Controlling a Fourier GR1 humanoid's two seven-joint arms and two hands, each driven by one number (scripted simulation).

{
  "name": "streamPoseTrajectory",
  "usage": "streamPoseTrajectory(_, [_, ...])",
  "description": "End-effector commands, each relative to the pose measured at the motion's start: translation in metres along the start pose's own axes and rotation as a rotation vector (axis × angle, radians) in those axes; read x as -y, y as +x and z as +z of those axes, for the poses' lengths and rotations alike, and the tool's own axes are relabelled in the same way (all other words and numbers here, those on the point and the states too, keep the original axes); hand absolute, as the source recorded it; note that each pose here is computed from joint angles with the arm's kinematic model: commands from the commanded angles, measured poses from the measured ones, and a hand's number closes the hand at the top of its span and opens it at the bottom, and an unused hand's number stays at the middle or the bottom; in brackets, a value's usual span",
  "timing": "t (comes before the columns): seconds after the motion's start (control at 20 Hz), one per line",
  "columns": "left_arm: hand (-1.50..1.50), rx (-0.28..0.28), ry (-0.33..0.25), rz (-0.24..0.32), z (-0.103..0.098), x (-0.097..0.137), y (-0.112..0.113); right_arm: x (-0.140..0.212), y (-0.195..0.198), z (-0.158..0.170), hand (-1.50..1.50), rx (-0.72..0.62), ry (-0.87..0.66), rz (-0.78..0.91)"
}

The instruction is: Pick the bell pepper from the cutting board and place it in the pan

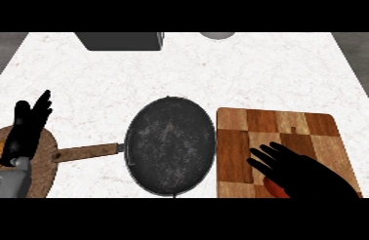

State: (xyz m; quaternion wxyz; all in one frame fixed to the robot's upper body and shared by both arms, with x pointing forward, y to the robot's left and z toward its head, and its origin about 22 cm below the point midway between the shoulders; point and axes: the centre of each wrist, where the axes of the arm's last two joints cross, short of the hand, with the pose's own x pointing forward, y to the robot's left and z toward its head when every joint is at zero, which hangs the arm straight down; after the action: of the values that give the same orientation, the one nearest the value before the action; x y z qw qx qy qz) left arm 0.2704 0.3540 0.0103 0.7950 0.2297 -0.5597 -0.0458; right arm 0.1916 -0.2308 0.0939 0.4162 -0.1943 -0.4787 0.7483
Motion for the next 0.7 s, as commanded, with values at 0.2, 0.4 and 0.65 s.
streamPoseTrajectory(0.2, [0.00,-0.006,0.001,0.000,0.007,0.016,-0.001,-0.008,-0.012,-0.022,-1.50,-0.013,0.010,0.005])
streamPoseTrajectory(0.4, [0.00,0.000,-0.005,0.020,0.004,-0.002,-0.004,-0.015,-0.001,-0.025,-1.50,-0.028,0.018,-0.003])
streamPoseTrajectory(0.65, [0.00,0.002,0.001,0.003,-0.006,-0.001,-0.010,-0.023,-0.016,-0.050,-1.50,-0.065,0.049,0.016])
